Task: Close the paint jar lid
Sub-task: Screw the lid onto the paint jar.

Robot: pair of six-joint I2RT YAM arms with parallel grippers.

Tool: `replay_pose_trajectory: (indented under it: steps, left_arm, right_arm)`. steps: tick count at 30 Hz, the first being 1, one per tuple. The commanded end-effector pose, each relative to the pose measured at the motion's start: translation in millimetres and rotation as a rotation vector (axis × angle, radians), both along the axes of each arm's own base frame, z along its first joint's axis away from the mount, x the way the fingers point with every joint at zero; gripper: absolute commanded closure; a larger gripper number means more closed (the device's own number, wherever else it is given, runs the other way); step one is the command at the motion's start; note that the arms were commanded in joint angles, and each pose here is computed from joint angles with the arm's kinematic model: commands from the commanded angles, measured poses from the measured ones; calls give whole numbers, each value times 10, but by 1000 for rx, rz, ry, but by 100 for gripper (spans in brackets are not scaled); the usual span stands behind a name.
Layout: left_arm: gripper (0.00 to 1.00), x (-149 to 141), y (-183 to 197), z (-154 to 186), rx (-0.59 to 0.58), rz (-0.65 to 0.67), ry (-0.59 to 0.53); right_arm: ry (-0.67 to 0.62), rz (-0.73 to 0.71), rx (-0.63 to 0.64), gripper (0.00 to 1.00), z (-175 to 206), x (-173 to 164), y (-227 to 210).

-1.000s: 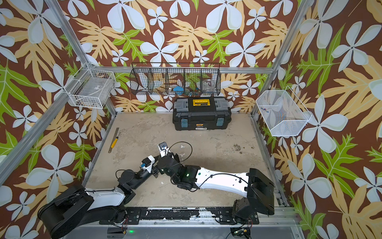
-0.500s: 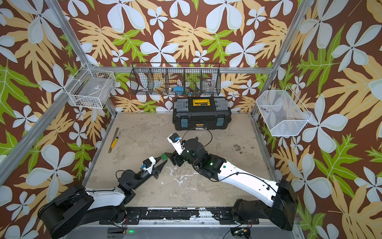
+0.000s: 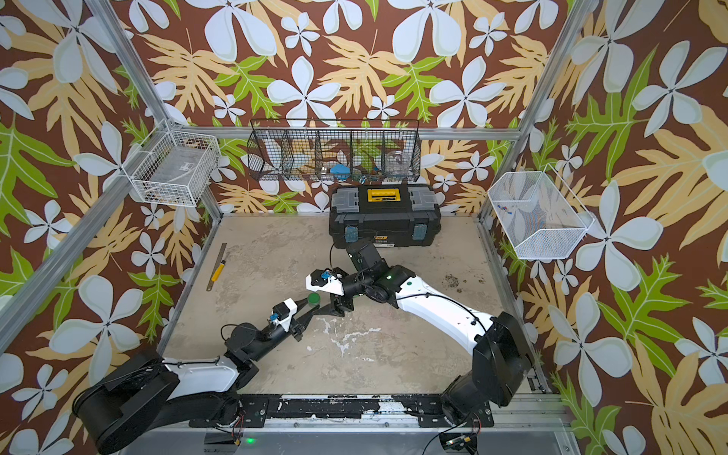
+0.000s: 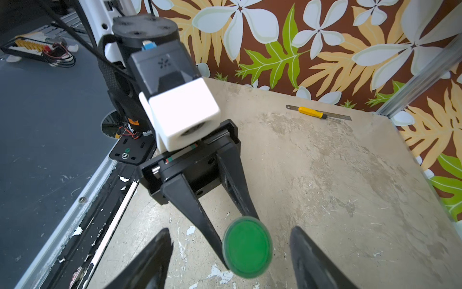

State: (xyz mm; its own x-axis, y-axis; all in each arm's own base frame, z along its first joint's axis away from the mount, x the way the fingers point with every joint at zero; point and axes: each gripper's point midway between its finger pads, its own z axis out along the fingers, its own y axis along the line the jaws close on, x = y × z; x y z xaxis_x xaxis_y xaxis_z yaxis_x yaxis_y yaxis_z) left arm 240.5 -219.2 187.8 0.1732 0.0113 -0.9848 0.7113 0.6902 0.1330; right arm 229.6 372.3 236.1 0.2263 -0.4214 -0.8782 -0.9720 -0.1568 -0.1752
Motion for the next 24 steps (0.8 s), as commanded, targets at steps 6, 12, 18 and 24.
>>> replay_pose_trajectory:
  steps: [6, 12, 18, 24]
  left_arm:
    - [78, -5, -3, 89, -16, -3, -30]
    - [78, -5, -2, 92, -17, -2, -30]
    - [78, -3, 0, 92, -16, -1, -31]
    - [78, -1, 1, 87, -15, 1, -30]
  right_arm:
    - [-16, 27, -30, 36, -130, 61, 47]
    - [15, 21, -38, 56, -154, 105, 76]
    - [44, -11, -44, 74, -164, 132, 76]
    - [168, -205, 3, 85, -82, 271, 94]
